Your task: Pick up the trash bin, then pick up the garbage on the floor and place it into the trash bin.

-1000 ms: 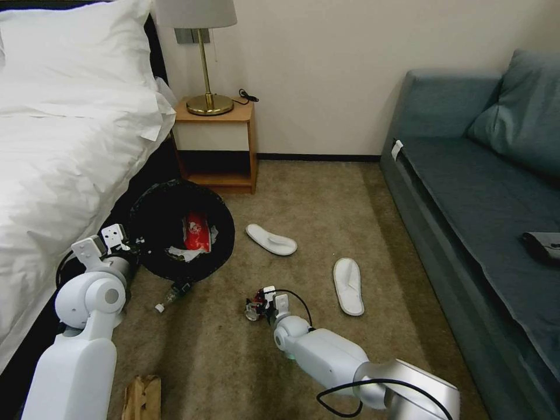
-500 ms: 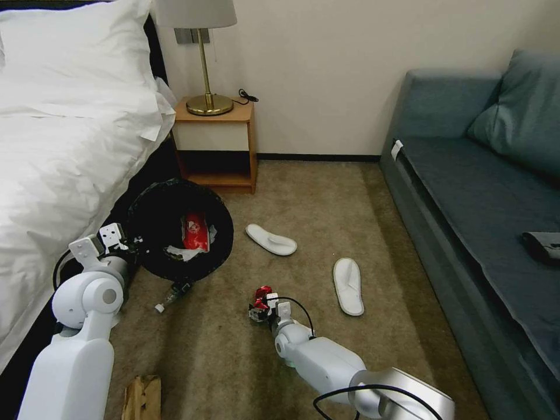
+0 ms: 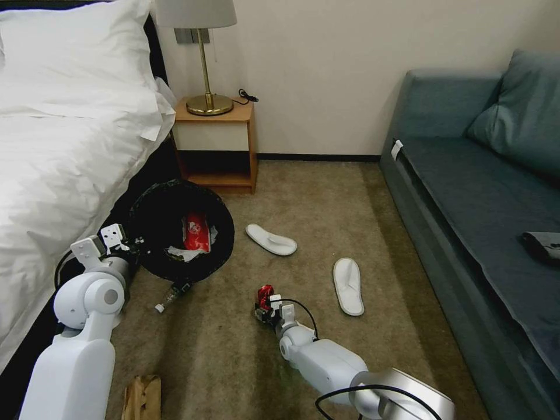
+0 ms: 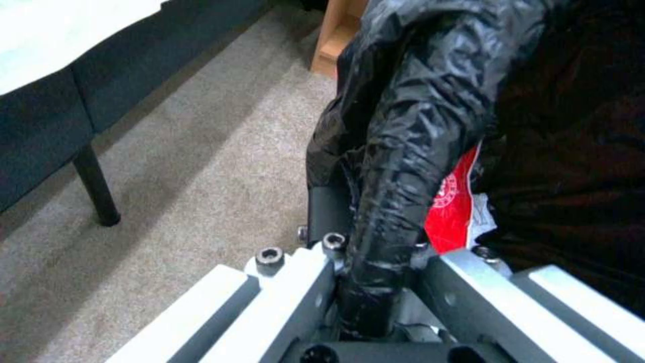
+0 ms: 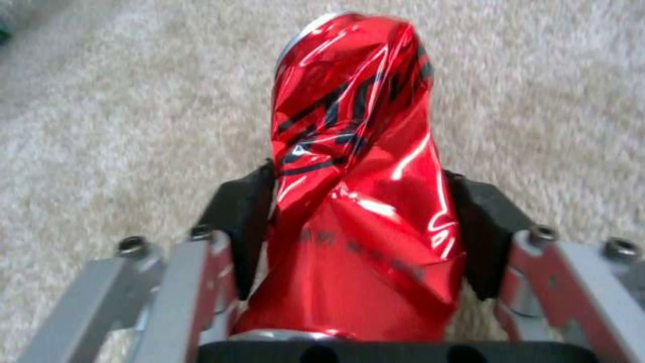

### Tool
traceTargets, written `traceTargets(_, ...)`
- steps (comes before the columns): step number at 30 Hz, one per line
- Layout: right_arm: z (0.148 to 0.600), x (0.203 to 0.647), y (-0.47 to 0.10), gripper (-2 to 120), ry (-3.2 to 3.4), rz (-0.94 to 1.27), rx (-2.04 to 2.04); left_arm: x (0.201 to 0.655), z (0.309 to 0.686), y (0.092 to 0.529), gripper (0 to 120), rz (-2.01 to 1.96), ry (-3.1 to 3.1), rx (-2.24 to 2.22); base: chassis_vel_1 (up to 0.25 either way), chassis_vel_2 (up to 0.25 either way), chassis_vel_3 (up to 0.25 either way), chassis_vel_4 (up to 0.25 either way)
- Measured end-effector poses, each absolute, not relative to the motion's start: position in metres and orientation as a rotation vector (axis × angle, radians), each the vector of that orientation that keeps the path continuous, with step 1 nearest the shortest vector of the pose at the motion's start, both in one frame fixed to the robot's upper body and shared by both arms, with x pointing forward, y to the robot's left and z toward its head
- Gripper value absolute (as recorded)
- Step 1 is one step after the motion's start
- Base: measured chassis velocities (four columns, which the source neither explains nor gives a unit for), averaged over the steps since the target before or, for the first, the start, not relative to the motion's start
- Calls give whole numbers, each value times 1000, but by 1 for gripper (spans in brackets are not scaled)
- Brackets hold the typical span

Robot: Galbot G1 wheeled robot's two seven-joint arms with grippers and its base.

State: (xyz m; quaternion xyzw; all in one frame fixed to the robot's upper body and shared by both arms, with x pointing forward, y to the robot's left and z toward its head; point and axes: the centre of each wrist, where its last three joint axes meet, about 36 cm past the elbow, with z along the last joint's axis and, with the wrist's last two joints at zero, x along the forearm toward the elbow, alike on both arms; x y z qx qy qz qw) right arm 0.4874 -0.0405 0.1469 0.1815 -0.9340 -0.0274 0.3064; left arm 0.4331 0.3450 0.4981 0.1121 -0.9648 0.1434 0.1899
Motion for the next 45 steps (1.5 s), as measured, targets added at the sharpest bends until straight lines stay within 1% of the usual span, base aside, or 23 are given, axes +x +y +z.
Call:
traceTargets(3, 149, 490, -40, 43, -2480, -68, 489, 433, 498, 346, 0, 404, -2713, 317, 0, 0, 0, 0)
traceTargets(6, 149, 490, -40, 40, -2481, -67, 490, 433, 498, 346, 0, 405, -2713, 318, 0, 0, 0, 0)
traceTargets(7, 149, 490, -41, 35, -2484, -64, 492, 433, 498, 346, 0, 406, -2711, 320, 0, 0, 0, 0)
traceTargets(8, 149, 490, -41, 35, -2484, -64, 492, 433, 498, 346, 0, 406, -2711, 320, 0, 0, 0, 0)
traceTargets(9, 149, 490, -42, 31, -2488, -60, 494, 433, 497, 347, 0, 407, -2709, 323, 0, 0, 0, 0)
traceTargets(10, 150, 490, -43, 30, -2490, -58, 494, 433, 496, 347, 0, 408, -2707, 325, 0, 0, 0, 0)
traceTargets(18, 154, 497, -62, 30, -2513, -23, 469, 433, 495, 351, 0, 412, -2706, 337, 0, 0, 0, 0)
traceTargets(23, 173, 517, -92, 30, -2559, 30, 454, 433, 495, 354, 0, 411, -2707, 340, 0, 0, 0, 0)
traceTargets(27, 183, 523, -102, 30, -2578, 34, 449, 432, 495, 355, 0, 409, -2706, 342, 0, 0, 0, 0)
traceTargets(28, 192, 528, -111, 30, -2600, 36, 438, 432, 494, 355, 0, 406, -2706, 342, 0, 0, 0, 0)
traceTargets(32, 205, 529, -116, 30, -2626, 23, 434, 431, 493, 355, 0, 404, -2702, 341, 0, 0, 0, 0)
traceTargets(33, 217, 530, -115, 30, -2650, 4, 449, 431, 490, 354, 0, 401, -2695, 339, 0, 0, 0, 0)
traceTargets(34, 217, 530, -115, 30, -2650, 4, 449, 431, 490, 354, 0, 401, -2695, 339, 0, 0, 0, 0)
traceTargets(35, 235, 529, -114, 30, -2679, -18, 478, 431, 485, 351, 0, 396, -2682, 335, 0, 0, 0, 0)
traceTargets(37, 242, 528, -114, 30, -2690, -25, 494, 431, 483, 350, 0, 394, -2676, 332, 0, 0, 0, 0)
traceTargets(39, 270, 526, -117, 30, -2732, -44, 555, 431, 476, 347, 0, 389, -2657, 322, 0, 0, 0, 0)
traceTargets(41, 278, 525, -118, 30, -2745, -49, 570, 431, 474, 346, 0, 387, -2650, 318, 0, 0, 0, 0)
traceTargets(42, 293, 523, -119, 29, -2770, -57, 603, 431, 469, 344, 0, 385, -2636, 312, 0, 0, 0, 0)
traceTargets(44, 298, 522, -120, 28, -2778, -62, 615, 431, 467, 344, 0, 385, -2632, 311, 0, 0, 0, 0)
traceTargets(45, 309, 518, -118, 28, -2794, -76, 635, 431, 465, 344, 0, 385, -2622, 311, 0, 0, 0, 0)
